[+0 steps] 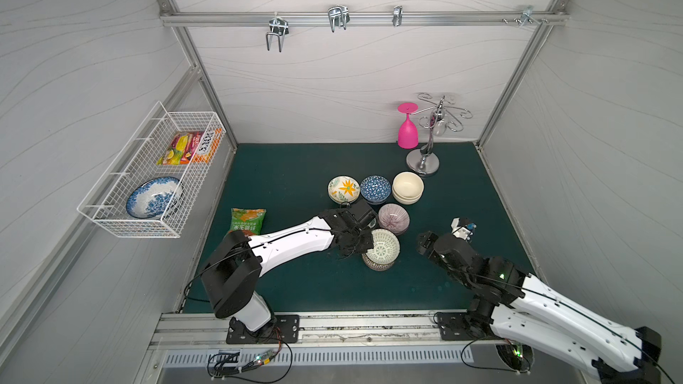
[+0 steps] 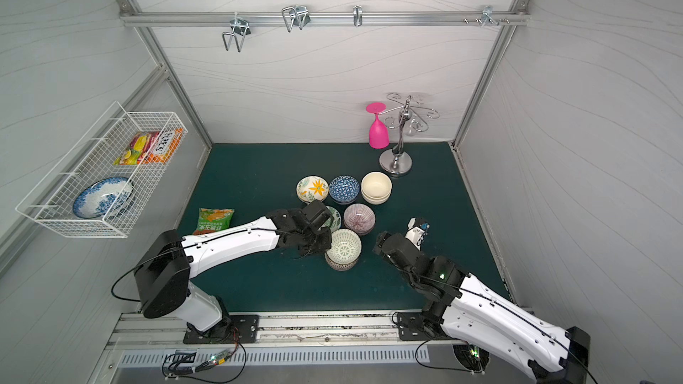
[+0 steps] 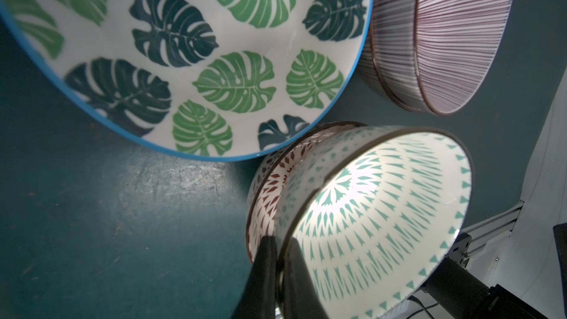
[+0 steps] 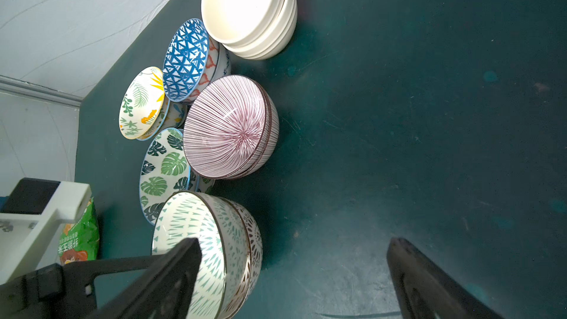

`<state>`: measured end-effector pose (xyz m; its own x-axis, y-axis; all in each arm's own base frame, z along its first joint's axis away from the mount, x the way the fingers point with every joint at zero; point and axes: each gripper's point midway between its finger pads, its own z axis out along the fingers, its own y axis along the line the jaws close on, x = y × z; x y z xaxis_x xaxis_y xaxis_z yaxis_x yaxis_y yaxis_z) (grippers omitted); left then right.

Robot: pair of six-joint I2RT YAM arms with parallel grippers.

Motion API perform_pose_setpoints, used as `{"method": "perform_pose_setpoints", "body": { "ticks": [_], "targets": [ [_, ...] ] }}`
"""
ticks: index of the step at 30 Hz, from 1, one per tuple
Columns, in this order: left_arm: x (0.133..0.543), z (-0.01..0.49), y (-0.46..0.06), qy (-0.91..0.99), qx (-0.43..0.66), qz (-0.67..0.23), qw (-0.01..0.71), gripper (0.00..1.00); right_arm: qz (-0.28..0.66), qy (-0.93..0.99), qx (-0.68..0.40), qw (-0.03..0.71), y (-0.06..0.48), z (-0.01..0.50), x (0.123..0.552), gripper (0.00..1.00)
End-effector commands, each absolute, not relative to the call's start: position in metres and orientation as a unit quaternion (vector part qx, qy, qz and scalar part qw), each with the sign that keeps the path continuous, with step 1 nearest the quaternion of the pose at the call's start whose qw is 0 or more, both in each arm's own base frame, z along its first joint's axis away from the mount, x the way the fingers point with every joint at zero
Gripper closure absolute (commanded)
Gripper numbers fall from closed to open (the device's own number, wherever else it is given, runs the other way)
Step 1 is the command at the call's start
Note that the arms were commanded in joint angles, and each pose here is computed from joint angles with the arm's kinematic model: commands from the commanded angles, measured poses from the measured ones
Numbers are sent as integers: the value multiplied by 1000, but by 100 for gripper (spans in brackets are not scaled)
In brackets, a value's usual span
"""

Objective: Stack the bowls
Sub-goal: Place the bowl on the bowl.

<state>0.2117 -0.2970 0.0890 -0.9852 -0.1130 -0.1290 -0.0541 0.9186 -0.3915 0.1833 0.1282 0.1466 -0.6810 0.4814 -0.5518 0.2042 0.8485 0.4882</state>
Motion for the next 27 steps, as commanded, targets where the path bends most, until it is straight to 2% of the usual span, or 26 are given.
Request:
{"method": "perform_pose_setpoints", "body": {
  "ticks": [1,14,18,23,24,25,27],
  "targets": [
    [220,98,-312,971,-31,-218,94,100,201,895,190,351,128,145,184,1],
    [216,92,-304,979,-17,-180,98,100,201,896,188,348,129,144,184,1],
    [216,93,-300,980,-13,-169,105,62,198,898,187,346,130,144,184,1],
    [217,105,-295,978,-9,-167,123,30,193,902,183,341,132,146,185,1],
    [218,108,-292,978,-11,-165,129,9,188,903,181,341,132,148,187,1],
    [218,112,-289,977,-14,-162,136,1,179,904,177,344,131,151,189,1],
    [220,122,-277,976,-33,-153,154,0,154,906,175,353,124,158,194,1]
  ]
}}
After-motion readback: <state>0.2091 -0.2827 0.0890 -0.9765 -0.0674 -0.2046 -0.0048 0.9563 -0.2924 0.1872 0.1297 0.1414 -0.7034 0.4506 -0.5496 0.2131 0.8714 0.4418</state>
